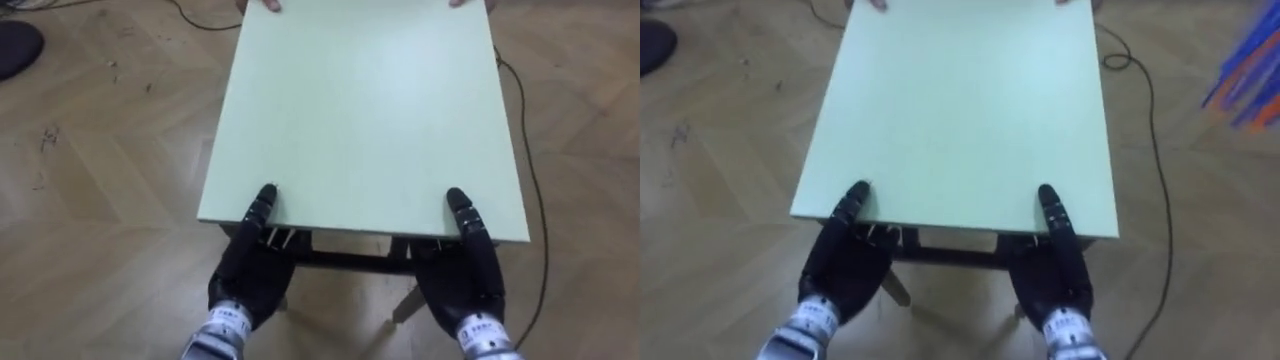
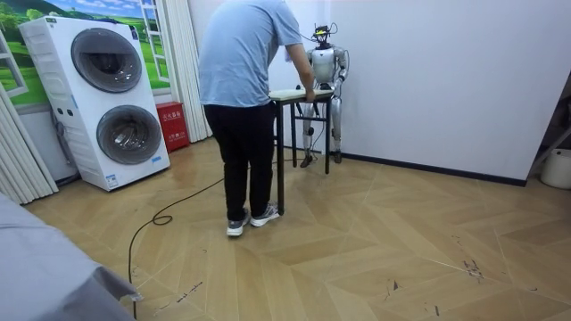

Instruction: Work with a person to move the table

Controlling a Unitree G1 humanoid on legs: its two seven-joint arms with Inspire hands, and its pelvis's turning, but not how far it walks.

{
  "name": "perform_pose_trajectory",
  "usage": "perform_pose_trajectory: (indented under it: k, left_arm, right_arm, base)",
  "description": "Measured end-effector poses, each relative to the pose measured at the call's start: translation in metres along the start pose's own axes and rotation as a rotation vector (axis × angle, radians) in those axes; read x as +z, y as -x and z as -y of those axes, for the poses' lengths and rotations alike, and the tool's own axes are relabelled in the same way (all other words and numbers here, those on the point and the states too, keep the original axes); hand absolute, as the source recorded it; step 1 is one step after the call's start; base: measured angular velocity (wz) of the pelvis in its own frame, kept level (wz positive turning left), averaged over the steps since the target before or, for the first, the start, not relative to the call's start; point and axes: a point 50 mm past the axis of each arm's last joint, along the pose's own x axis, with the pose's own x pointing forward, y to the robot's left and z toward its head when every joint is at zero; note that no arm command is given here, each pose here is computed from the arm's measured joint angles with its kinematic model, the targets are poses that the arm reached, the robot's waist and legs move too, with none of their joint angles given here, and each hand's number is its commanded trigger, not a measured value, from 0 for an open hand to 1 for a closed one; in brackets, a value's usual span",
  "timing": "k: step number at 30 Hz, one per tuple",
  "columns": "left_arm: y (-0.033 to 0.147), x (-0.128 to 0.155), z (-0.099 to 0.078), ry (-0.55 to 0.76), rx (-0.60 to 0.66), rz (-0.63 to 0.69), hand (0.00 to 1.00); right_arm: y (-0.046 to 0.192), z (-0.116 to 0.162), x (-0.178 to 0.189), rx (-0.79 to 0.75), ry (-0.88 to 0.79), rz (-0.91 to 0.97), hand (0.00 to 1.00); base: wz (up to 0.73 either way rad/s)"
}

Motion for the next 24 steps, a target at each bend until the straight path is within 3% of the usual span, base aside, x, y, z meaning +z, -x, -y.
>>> perform_pose_trajectory:
  k: [6, 11, 14, 20, 24]
  left_arm:
    - [-0.009, -0.005, 0.013, -0.087, -0.042, -0.036, 1.00]
    - [0.004, -0.010, -0.002, -0.019, 0.008, -0.002, 1.00]
    - [0.003, -0.007, -0.003, -0.066, 0.012, 0.003, 1.00]
    - [0.006, 0.003, -0.003, -0.074, -0.032, 0.048, 1.00]
    - [0.013, 0.000, -0.011, -0.047, 0.001, 0.041, 1.00]
  right_arm:
    - [0.011, 0.012, 0.002, 0.006, -0.088, 0.074, 1.00]
    - [0.010, 0.012, 0.001, -0.020, -0.033, 0.013, 1.00]
    - [0.016, 0.017, -0.006, -0.057, -0.079, 0.004, 1.00]
    - [0.009, 0.010, -0.014, -0.029, -0.093, -0.039, 1.00]
    - [0.006, 0.011, -0.011, -0.032, -0.057, -0.049, 1.00]
  base:
    - [0.35]
    - [-0.72]
    - [0.82]
    - [-0.20]
    - [0.25]
